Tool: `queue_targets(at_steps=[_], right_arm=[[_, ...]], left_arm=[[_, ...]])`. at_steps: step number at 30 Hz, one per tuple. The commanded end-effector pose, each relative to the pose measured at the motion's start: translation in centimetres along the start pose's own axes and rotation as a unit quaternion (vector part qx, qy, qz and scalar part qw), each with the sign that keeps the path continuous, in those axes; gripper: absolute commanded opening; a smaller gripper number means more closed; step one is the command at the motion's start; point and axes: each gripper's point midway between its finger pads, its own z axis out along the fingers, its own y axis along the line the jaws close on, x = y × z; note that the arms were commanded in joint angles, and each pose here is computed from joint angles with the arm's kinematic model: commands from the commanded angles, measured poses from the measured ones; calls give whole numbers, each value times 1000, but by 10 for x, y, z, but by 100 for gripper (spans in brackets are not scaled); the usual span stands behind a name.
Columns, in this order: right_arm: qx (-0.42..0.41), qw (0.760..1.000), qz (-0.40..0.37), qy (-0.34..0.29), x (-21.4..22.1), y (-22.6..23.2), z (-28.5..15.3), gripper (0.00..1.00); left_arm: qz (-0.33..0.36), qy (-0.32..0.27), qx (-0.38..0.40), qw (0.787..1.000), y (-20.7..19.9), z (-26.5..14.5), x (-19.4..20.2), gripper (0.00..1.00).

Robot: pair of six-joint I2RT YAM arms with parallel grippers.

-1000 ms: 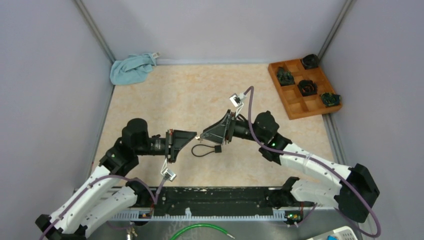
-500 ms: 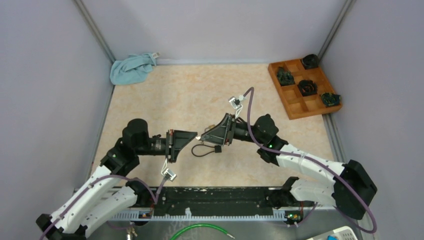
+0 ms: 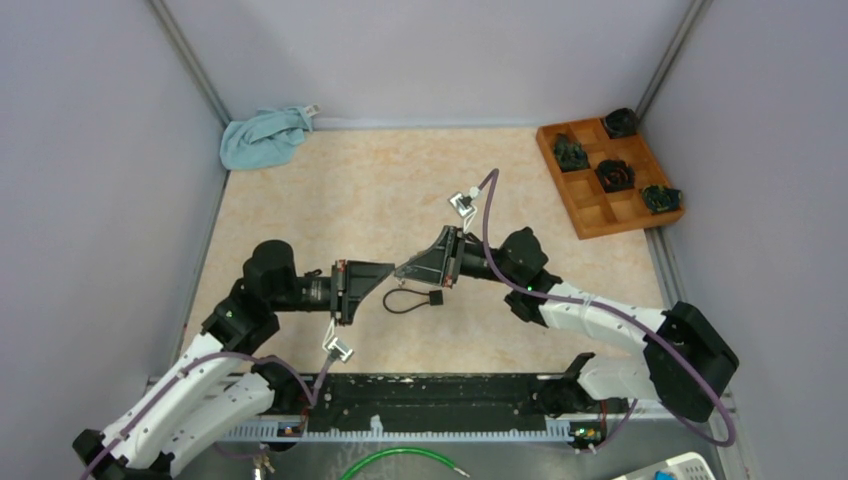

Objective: Unlock with the key
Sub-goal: Pick up the key from the center of the board.

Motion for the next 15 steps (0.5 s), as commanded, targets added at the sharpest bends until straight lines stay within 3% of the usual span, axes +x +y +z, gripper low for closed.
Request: queue_targets(at_steps=[1,3,15], right_arm=[[-45,999,-4,-8,-5,23,-1,2],[-47,999,3,-1,-3,23,-2,10],[-57,998,36,-15,-4,21,-4,12]], left_arm=[[175,6,-8,985,16,0,-2,0],[174,11,-7,985,15,0,0,0],[174,27,-1,984,12,0,6,0]])
